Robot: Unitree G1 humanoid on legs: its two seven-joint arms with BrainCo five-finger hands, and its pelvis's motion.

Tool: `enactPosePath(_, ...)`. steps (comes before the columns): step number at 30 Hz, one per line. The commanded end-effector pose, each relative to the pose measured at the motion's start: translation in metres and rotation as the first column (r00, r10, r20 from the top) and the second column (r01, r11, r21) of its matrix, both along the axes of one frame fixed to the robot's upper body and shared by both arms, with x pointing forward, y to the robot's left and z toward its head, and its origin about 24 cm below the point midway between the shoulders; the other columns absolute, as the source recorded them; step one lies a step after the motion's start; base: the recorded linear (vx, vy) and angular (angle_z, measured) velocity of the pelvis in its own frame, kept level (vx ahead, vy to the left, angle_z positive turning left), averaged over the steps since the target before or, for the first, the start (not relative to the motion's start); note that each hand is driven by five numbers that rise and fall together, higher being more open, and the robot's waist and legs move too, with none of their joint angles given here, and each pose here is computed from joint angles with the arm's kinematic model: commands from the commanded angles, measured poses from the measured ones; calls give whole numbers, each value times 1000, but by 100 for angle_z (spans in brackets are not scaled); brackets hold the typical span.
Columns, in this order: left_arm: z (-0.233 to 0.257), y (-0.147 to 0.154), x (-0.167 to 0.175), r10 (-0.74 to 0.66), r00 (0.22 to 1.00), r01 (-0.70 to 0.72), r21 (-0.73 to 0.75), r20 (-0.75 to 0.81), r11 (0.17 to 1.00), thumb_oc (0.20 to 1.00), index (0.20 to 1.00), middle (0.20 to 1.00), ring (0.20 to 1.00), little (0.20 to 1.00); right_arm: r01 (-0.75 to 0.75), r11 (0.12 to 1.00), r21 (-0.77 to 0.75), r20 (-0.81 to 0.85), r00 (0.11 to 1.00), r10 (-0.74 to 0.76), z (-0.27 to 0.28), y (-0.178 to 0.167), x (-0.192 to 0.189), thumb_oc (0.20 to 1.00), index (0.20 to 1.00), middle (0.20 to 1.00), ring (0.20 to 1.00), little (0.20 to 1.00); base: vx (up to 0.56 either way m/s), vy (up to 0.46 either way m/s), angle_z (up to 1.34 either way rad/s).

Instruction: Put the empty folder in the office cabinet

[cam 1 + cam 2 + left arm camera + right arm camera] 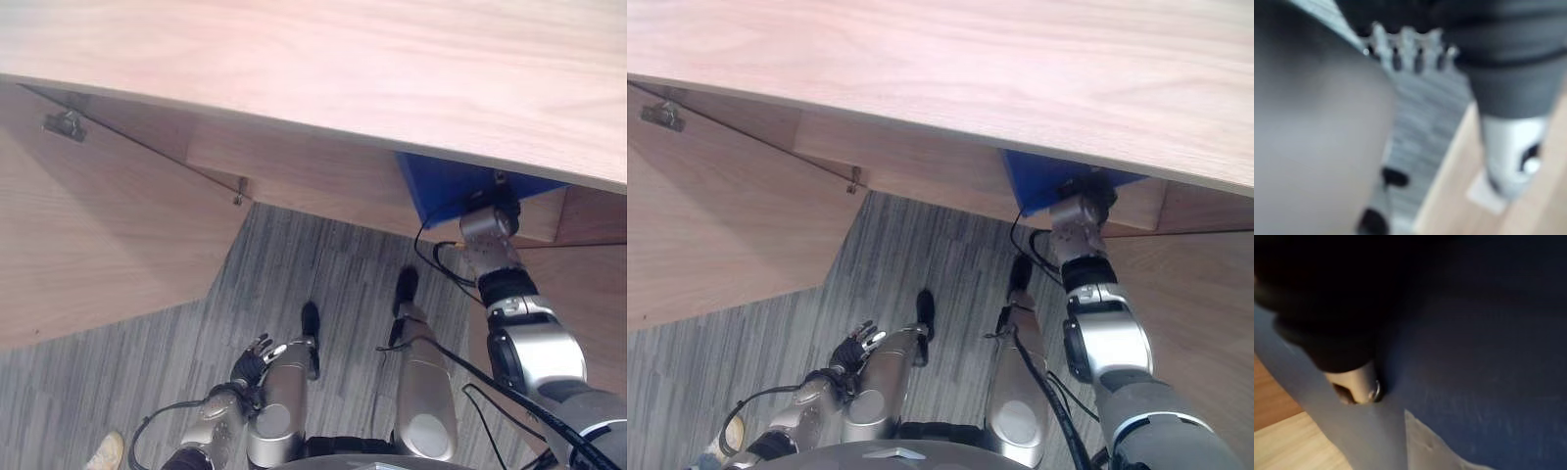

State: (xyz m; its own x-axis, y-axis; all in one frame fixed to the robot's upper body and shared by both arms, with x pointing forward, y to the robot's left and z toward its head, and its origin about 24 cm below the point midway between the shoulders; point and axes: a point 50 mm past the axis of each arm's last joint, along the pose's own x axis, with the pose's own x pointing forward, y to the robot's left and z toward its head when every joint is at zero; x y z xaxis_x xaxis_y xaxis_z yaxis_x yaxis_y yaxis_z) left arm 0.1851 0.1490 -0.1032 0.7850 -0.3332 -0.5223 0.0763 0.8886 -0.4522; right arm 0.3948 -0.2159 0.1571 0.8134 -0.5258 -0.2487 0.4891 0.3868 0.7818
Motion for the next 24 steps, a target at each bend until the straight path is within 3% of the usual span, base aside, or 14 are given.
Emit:
enactPosePath(1, -5, -3, -20, 27, 999, -29, -39, -42, 999, 1000, 1000, 1000, 1000, 1000, 301, 949, 91, 132, 941, -311, 42, -54, -14, 200, 200, 200, 200, 200, 39, -85, 22)
enactPosePath(4, -6, -1, -21, 39, 998, -41, -38, -41, 998, 1000, 1000, 1000, 1000, 1000, 336, 939, 78, 147, 927, -344, 54, -58, -14, 200, 200, 200, 200, 200, 36, -71, 14)
enactPosePath(8, -3, 4, -19, 86, 996, -88, -46, -34, 995, 1000, 1000, 1000, 1000, 1000, 439, 877, 197, 166, 866, -471, 67, -69, -23, 200, 200, 200, 200, 200, 40, -88, 0)
enactPosePath(18, 0, 23, -19, 189, 982, -189, -61, -11, 980, 1000, 1000, 1000, 1000, 1000, 470, 788, 397, 158, 811, -563, 98, -74, -29, 200, 200, 200, 200, 200, 19, -113, 1)
enactPosePath(24, 0, 38, -23, 234, 972, -235, -67, -17, 970, 1000, 1000, 1000, 1000, 1000, 409, 825, 390, 238, 821, -519, 113, -71, -27, 200, 200, 200, 200, 200, 22, -96, -2)
